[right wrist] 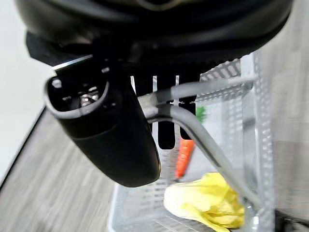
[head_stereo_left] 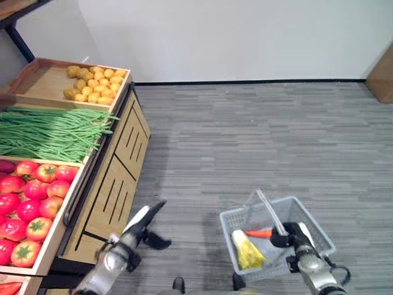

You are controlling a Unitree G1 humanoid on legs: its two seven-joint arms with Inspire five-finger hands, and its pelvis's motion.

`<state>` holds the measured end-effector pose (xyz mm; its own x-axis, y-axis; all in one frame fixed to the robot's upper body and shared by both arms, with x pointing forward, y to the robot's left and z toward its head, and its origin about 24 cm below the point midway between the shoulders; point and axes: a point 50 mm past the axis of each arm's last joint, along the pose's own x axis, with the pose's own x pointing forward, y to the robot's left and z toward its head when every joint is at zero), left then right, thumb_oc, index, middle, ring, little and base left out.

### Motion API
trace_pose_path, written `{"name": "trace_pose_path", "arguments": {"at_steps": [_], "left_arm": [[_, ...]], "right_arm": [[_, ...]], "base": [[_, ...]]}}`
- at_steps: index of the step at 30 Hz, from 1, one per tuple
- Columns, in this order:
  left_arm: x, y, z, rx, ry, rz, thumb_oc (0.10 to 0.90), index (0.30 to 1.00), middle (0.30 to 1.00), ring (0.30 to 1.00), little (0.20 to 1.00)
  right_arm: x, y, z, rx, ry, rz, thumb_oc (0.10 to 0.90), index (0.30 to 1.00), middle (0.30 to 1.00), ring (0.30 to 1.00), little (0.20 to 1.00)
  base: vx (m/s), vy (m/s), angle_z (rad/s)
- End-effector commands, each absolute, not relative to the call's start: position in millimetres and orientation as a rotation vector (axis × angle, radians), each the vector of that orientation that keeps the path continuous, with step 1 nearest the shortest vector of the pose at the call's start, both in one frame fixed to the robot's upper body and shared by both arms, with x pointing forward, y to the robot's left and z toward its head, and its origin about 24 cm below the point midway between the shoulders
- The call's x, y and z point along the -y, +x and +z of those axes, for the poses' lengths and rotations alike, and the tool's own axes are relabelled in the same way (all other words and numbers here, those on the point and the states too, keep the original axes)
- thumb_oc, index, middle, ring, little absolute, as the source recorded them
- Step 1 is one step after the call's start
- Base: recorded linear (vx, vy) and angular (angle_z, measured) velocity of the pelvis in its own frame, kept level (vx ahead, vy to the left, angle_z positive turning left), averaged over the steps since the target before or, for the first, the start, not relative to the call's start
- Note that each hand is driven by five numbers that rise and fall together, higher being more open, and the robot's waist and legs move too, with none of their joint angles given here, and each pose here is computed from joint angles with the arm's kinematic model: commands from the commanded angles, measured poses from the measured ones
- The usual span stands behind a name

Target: Get the vegetables into the basket

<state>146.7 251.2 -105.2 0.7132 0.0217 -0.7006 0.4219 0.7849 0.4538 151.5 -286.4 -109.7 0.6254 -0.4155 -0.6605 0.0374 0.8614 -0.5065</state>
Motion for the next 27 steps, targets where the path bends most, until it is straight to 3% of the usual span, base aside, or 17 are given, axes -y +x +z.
{"name": "trace_pose_path", "arguments": {"at_steps": [1, 4, 8, 11, 16, 27], "left_arm": [[-258.7, 147.4, -109.0, -0.771, 0.718, -0.258, 0.9, 1.0, 1.0, 1.0, 1.0], [-267.5, 86.3, -146.5, -1.103, 0.756, -0.214, 0.9, 1.0, 1.0, 1.0, 1.0], [-270.5, 48.7, -156.9, -1.274, 0.661, -0.044, 0.9, 1.0, 1.0, 1.0, 1.0], [-273.4, 51.4, -155.7, -1.267, 0.553, 0.094, 0.9, 1.0, 1.0, 1.0, 1.0], [-265.4, 63.7, -156.6, -1.232, 0.476, 0.163, 0.9, 1.0, 1.0, 1.0, 1.0], [-267.5, 66.7, -155.3, -1.224, 0.548, 0.099, 0.9, 1.0, 1.0, 1.0, 1.0]], "right_arm": [[298.1, 187.9, -79.2, -0.632, -0.473, -0.333, 0.4, 0.3, 0.3, 0.3, 0.3], [314.4, 152.6, -98.7, -0.792, -0.463, -0.401, 0.4, 0.3, 0.3, 0.3, 0.3], [315.8, 139.6, -102.5, -0.829, -0.5, -0.361, 0.4, 0.3, 0.3, 0.3, 0.3], [311.5, 143.4, -99.0, -0.793, -0.515, -0.322, 0.4, 0.3, 0.3, 0.3, 0.3], [312.9, 149.7, -96.8, -0.775, -0.503, -0.349, 0.4, 0.3, 0.3, 0.3, 0.3], [307.1, 150.5, -103.7, -0.817, -0.471, -0.366, 0.4, 0.3, 0.3, 0.3, 0.3]], "base": [[-0.01, -0.02, 0.1], [0.0, -0.028, 0.01], [0.02, -0.076, -0.02], [-0.05, -0.147, 0.11], [-0.1, -0.218, 0.72], [-0.02, 0.189, 0.71]]}}
